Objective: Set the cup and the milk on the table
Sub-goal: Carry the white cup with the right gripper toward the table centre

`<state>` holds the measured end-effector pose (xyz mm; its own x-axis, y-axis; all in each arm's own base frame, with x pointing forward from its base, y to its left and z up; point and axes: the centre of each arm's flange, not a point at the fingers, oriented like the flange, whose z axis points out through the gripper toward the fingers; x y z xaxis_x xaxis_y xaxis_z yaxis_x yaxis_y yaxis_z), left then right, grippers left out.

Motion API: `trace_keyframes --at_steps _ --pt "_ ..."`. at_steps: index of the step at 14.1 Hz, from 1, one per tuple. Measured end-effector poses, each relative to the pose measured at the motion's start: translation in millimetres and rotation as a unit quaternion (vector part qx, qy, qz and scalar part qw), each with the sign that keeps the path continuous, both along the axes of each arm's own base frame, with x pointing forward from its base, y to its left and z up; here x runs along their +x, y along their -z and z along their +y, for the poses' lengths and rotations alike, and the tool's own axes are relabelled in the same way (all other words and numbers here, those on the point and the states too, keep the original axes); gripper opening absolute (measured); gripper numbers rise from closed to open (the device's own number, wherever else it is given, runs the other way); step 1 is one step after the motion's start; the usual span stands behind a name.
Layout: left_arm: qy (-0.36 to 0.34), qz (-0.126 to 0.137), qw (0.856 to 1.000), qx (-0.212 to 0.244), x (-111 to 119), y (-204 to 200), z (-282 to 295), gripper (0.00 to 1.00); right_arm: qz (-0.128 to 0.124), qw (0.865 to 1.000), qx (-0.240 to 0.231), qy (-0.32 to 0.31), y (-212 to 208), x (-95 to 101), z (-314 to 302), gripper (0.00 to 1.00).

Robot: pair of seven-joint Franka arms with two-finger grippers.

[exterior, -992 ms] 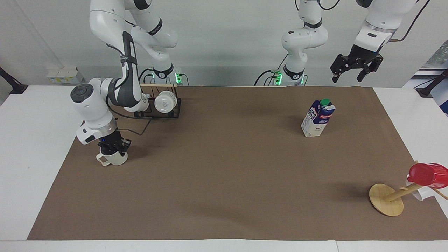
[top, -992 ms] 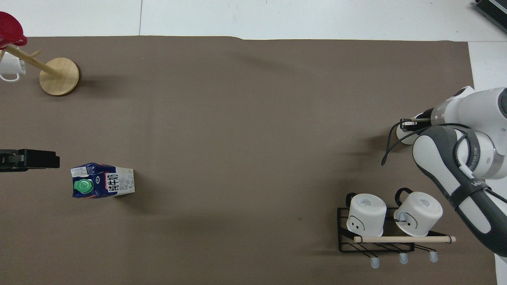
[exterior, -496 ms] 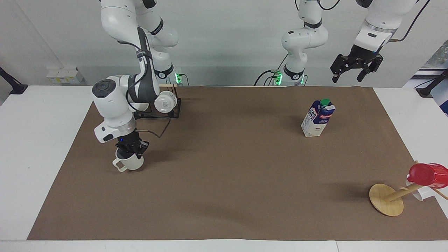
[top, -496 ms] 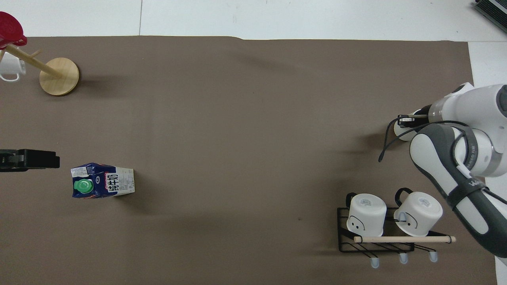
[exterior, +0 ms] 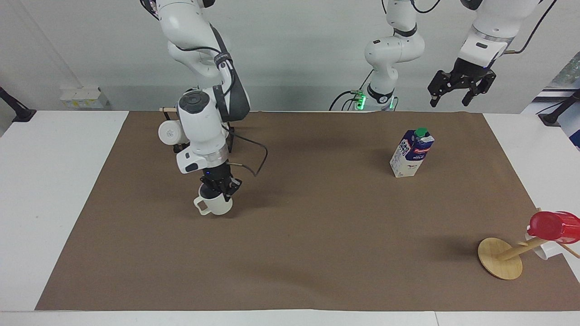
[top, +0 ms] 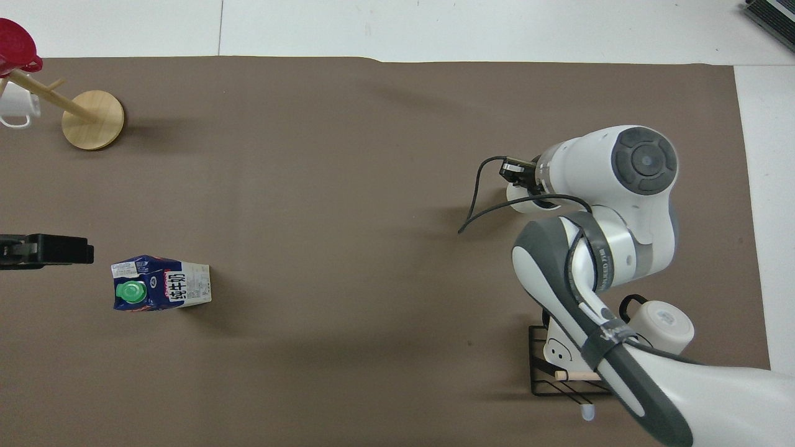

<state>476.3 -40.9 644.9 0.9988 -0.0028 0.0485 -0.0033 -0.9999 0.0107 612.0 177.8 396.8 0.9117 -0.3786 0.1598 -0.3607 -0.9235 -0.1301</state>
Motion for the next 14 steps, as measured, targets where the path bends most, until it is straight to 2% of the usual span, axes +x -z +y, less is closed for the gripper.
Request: trace_keyframes --at_steps 7,14 --pt "0.000 0.000 1.000 0.000 0 0 0 1.00 -0.001 0.998 0.011 0.057 16 -17.1 119 0.04" --pt "0.000 0.000 1.000 0.000 0 0 0 1.00 0.002 0.996 0.029 0.080 30 -18.8 176 0.04"
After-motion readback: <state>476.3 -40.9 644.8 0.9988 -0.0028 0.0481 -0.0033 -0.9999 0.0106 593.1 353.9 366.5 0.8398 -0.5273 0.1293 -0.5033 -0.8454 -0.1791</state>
